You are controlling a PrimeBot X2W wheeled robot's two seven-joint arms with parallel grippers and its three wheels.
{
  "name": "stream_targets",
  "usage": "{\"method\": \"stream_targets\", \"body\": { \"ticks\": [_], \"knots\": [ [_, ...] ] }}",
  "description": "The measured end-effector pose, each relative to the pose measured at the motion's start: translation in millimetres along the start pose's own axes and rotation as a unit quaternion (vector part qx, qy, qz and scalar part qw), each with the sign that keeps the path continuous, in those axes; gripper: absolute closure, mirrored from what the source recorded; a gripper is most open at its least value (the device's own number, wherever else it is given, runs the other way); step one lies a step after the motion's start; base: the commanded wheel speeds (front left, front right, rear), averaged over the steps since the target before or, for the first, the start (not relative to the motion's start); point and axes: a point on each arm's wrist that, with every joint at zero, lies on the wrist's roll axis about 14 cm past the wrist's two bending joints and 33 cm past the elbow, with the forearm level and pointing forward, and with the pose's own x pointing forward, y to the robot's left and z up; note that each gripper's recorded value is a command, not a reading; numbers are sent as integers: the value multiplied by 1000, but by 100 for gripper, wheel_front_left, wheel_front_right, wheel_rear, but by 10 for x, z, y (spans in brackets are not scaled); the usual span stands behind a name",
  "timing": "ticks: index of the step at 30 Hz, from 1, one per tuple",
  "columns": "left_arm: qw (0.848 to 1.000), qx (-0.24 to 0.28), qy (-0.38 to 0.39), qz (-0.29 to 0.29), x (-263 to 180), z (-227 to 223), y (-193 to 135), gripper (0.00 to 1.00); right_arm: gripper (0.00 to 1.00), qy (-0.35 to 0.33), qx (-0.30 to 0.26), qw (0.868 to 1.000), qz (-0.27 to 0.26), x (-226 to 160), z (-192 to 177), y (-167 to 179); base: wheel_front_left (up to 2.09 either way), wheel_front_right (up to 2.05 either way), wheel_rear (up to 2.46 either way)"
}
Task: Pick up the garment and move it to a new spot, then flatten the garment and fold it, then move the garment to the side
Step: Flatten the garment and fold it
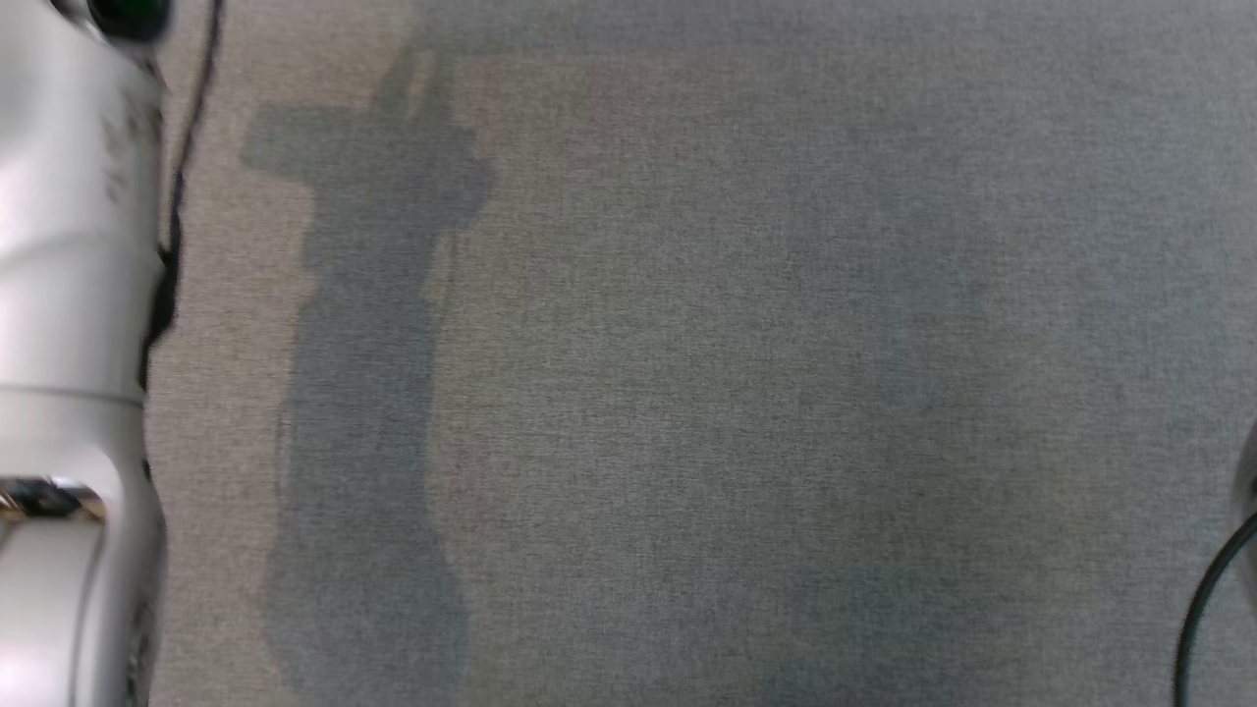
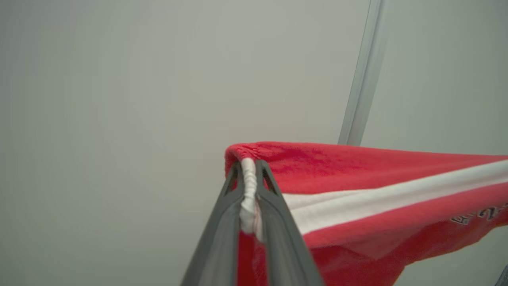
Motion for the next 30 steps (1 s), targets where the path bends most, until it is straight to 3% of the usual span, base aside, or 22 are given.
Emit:
{"method": "stream_targets", "body": {
  "ticks": [6, 10, 12, 14, 21, 30],
  "knots": [
    [986, -85, 144, 30, -622, -1334, -32, 100, 100, 113, 49, 992, 7, -779, -885, 167, 0, 0, 0],
    [959, -135, 242, 66, -1366, -2021, -61, 100, 100, 208, 92, 974, -2, -1591, -1354, 301, 0, 0, 0],
    [946, -136, 287, 70, -1757, -2242, -115, 100, 100, 250, 109, 962, -6, -1996, -1471, 385, 0, 0, 0],
    [934, -153, 312, 85, -2071, -2348, -140, 100, 100, 284, 118, 951, -6, -2363, -1507, 471, 0, 0, 0],
    [925, -176, 320, 108, -2630, -2222, -174, 100, 100, 335, 149, 930, -36, -3156, -1299, 584, 0, 0, 0],
    [916, -179, 335, 131, -3499, -2028, -232, 100, 100, 362, 170, 916, -38, -3831, -907, 873, 0, 0, 0]
  ]
}}
